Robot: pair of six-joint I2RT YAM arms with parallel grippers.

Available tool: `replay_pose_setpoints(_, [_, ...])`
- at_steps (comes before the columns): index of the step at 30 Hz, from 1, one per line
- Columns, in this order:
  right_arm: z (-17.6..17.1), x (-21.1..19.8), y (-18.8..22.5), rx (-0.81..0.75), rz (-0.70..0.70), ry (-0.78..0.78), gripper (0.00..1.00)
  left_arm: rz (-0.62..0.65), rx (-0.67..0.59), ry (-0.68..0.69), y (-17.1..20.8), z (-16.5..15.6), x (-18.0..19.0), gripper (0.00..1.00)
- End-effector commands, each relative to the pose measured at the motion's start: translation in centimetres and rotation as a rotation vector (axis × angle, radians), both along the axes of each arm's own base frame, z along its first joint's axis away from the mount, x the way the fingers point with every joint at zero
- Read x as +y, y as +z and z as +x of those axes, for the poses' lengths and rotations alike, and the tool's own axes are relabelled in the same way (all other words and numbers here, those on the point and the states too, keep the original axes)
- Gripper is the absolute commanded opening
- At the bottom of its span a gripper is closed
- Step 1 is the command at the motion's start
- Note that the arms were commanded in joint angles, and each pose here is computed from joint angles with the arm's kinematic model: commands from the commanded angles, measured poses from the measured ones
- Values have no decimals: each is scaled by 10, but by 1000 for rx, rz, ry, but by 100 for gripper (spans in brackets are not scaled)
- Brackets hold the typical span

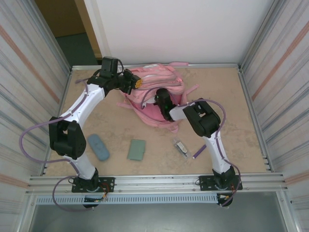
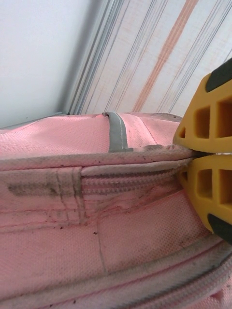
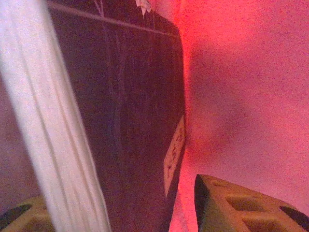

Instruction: Pack the student bag

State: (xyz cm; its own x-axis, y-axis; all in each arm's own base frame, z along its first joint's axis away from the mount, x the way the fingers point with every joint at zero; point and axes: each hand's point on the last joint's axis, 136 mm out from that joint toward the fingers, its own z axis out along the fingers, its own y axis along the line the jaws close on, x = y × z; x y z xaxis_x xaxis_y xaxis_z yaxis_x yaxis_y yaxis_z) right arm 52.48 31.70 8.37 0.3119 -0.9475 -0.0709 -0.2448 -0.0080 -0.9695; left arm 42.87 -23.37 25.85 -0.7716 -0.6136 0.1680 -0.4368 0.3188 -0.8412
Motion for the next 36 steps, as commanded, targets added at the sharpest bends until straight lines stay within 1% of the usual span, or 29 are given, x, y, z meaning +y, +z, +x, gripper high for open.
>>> replay_pose_setpoints(1, [-15,-14,-7,108,-30,38,53,-66,-178,-110,66,-14,-13,0])
replay_pose_setpoints(2, [-22,-13,-4,130,-24,63,57,-66,-174,-107,64,-12,-12,0])
replay_pose_setpoints(5, [-45,-11,3,203,-7,142,62,-56,-185,-111,60,-6,-12,0])
replay_pose_setpoints(11, [-74,-15,13,299,-32,214,62,-22,-192,-110,54,-1,-8,0])
replay_pose_setpoints(14, [-94,-18,16,381,-43,250,61,-5,-189,-104,51,0,-6,0])
replay_pose_setpoints(16, [-112,-17,25,420,-35,275,60,6,-189,-99,48,1,-4,0])
replay_pose_setpoints(20, [-167,-9,44,550,32,367,59,32,-185,-88,37,3,1,0])
replay_pose_setpoints(23, [-224,-4,52,715,84,458,59,60,-202,-81,30,3,4,0])
replay_pose_setpoints(25, [-259,-2,61,830,131,499,53,75,-197,-77,22,2,7,0])
replay_pose_setpoints(27, [-294,0,70,918,167,546,53,95,-194,-84,13,2,8,0])
replay_pose_setpoints(30, [-332,0,90,978,221,618,53,113,-172,-90,-3,1,8,0])
replay_pose_setpoints(32, [-349,-3,108,981,268,645,54,124,-152,-89,-15,0,9,0])
replay_pose_setpoints(34, [-359,-9,127,969,324,662,55,146,-151,-93,-26,0,9,0])
replay_pose_setpoints(36, [-358,-15,147,906,393,652,56,168,-145,-97,-37,-2,7,0])
